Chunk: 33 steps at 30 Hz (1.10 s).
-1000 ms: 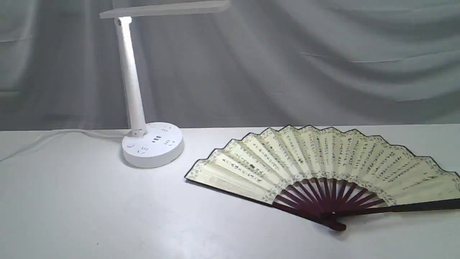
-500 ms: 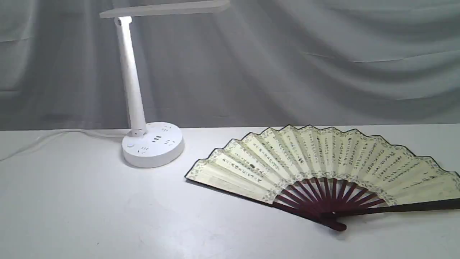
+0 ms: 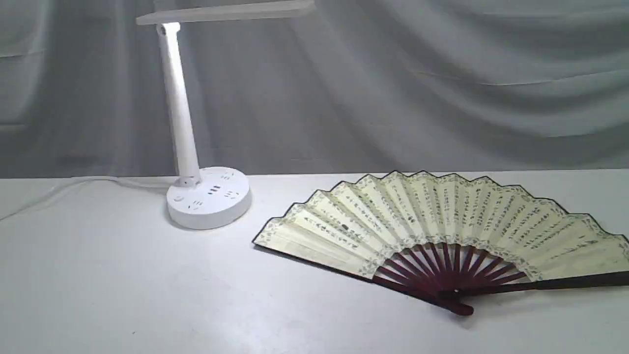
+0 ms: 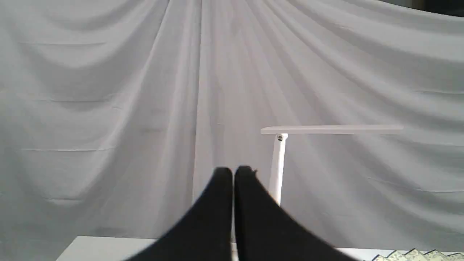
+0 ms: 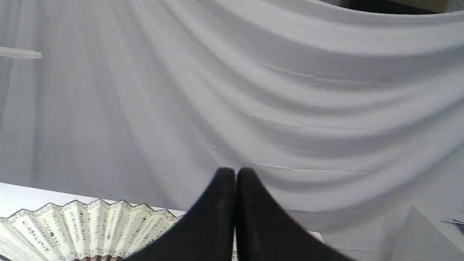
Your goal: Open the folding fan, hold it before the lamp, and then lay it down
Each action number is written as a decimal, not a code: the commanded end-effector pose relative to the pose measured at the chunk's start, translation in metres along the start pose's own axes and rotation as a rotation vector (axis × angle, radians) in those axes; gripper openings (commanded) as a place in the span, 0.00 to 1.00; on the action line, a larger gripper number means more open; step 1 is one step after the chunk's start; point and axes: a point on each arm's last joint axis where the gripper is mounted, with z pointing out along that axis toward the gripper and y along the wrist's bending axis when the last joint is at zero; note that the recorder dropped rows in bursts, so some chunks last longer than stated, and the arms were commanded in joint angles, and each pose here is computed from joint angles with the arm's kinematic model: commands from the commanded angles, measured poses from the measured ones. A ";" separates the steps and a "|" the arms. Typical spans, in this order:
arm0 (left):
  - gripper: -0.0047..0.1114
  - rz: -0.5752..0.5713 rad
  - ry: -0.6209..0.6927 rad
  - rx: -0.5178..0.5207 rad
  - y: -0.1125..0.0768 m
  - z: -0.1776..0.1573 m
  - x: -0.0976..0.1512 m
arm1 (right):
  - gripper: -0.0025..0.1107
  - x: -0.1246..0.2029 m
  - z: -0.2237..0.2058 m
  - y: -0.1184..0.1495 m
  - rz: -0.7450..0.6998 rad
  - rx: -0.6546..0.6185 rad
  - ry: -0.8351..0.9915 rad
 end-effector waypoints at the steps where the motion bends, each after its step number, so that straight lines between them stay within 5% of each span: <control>1: 0.04 -0.015 0.008 0.011 -0.001 0.001 0.001 | 0.02 0.002 0.001 0.001 0.021 -0.016 0.006; 8: 0.04 -0.024 0.029 0.017 -0.002 0.018 0.018 | 0.02 0.001 0.001 0.001 0.023 -0.018 0.003; 21: 0.04 -0.030 0.096 0.018 0.000 0.072 0.096 | 0.02 0.007 0.009 0.003 0.031 -0.024 -0.005; 33: 0.04 -0.028 0.106 0.017 0.002 0.093 0.156 | 0.02 0.079 0.071 0.018 0.072 -0.016 -0.024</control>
